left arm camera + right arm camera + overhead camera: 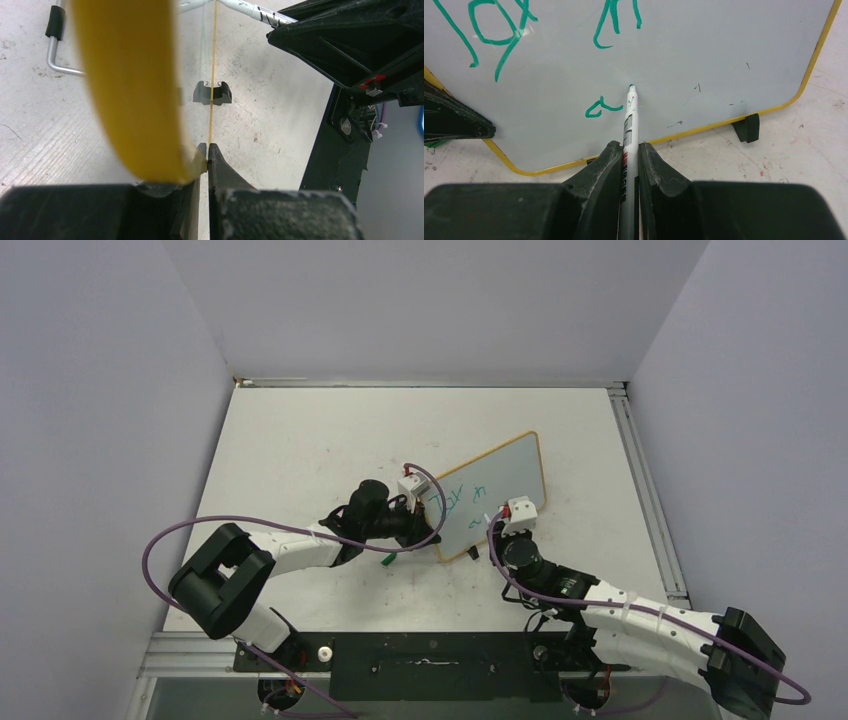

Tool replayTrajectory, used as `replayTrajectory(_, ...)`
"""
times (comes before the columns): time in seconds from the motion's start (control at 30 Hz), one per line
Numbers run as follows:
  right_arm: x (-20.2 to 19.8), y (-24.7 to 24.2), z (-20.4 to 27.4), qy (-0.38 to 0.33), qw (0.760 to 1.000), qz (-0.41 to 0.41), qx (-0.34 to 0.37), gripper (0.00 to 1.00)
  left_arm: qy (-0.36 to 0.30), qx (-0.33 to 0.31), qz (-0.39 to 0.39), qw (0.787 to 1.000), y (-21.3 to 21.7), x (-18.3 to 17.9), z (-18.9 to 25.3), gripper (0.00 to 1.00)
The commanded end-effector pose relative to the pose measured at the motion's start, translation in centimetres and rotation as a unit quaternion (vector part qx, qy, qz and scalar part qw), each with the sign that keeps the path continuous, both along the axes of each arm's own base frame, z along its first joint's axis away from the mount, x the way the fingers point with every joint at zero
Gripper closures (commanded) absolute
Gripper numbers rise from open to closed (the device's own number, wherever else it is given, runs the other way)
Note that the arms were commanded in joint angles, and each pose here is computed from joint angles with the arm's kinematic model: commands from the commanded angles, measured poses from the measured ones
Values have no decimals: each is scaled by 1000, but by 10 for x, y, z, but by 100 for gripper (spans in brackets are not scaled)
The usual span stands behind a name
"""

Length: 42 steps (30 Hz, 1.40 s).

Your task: Write a sentence on the whiteboard

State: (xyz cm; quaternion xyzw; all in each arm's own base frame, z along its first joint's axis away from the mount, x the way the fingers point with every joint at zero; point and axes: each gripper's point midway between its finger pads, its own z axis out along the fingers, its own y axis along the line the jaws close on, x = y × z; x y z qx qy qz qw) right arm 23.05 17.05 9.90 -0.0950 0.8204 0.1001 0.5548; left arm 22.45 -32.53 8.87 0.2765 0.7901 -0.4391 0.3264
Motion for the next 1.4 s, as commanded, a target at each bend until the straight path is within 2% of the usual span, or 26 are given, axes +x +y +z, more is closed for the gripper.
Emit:
replayTrajectory(0.0,1,17,10,-7,999,30,19,95,-2,-4,-22,1000,-8,-7,6,100)
replayTrajectory(0.43,-11,19,2,8,999,35,27,95,-2,-5,-22,1000,-8,-7,7,100)
replayTrajectory(0.77,-9,12,-4,20,1000,5,18,95,-3,-4,-21,1000,-8,-6,7,100)
replayTrajectory(1.37,-3,-3,14,-11,999,-34,29,95,-3,-3,-23,1000,-8,-6,8,100)
